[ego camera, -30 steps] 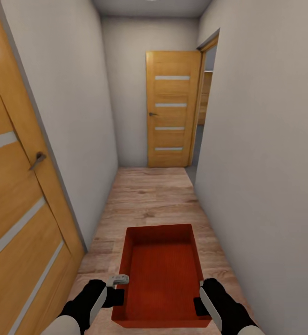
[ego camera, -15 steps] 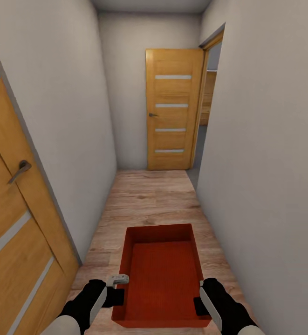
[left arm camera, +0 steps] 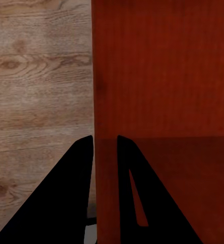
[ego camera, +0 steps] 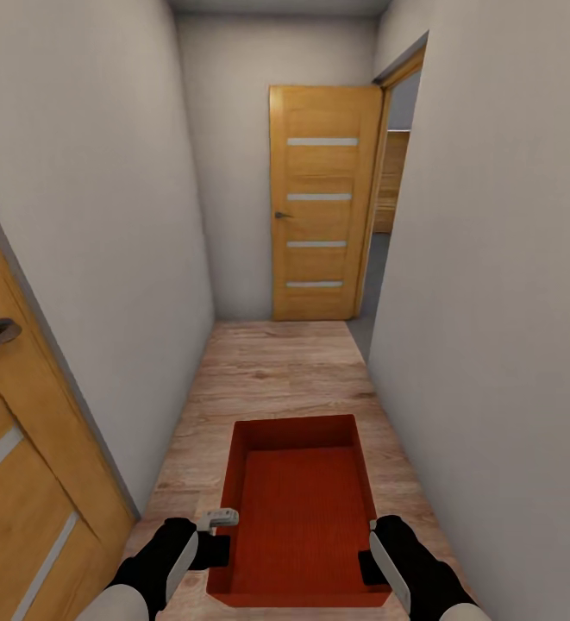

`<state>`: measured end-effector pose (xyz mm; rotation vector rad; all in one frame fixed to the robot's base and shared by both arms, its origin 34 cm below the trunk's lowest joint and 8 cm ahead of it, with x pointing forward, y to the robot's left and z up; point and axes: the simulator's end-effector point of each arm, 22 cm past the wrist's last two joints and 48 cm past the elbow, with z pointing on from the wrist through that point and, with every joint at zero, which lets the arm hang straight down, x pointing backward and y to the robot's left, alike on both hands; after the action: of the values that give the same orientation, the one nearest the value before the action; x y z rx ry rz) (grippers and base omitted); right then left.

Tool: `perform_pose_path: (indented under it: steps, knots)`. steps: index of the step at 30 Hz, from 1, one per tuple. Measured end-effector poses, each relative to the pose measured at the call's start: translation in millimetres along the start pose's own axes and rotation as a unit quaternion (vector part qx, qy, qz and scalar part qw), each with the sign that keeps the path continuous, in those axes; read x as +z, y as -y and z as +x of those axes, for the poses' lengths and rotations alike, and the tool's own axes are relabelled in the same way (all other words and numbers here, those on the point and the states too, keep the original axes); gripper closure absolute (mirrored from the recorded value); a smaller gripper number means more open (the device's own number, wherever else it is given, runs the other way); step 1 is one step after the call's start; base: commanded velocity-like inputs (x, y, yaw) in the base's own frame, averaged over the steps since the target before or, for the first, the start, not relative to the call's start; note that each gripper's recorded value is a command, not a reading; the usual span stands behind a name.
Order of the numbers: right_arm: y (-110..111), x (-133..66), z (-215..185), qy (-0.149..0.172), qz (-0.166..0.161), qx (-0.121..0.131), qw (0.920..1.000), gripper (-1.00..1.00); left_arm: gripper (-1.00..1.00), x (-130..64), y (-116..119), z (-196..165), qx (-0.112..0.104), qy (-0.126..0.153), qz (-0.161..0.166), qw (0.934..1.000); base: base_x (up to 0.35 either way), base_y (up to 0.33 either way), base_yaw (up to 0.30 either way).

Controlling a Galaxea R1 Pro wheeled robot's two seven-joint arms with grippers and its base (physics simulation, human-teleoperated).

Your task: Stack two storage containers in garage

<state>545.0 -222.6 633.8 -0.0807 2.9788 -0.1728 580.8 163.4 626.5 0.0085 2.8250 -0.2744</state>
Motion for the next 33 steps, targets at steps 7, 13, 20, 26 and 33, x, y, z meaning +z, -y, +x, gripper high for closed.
perform_pose_path:
  steps: [7,13,20,26,33]
  knots:
    - [0.0,0.0,0.0,0.000,0.000,0.000,1.0000,1.00,1.00,0.0,0.0,0.0,0.000,0.000,0.000,1.0000,0.333,0.000,0.000]
    - [0.0,0.0,0.0,0.000,0.000,0.000,1.0000,1.00,1.00,0.0,0.0,0.0,0.000,0.000,0.000,1.0000,0.333,0.000,0.000]
    - [0.1,-0.1,-0.2,0.000,0.000,0.000,1.0000,1.00,1.00,0.0,0.1,-0.2,0.000,0.000,0.000,1.0000,0.333,0.000,0.000]
    - [0.0,-0.1,-0.1,0.000,0.000,0.000,1.0000,1.00,1.00,0.0,0.0,-0.1,0.000,0.000,0.000,1.0000,0.333,0.000,0.000]
    - [0.0,-0.1,-0.1,0.000,0.000,0.000,1.0000,1.00,1.00,0.0,0.0,-0.1,0.000,0.000,0.000,1.0000,0.333,0.000,0.000]
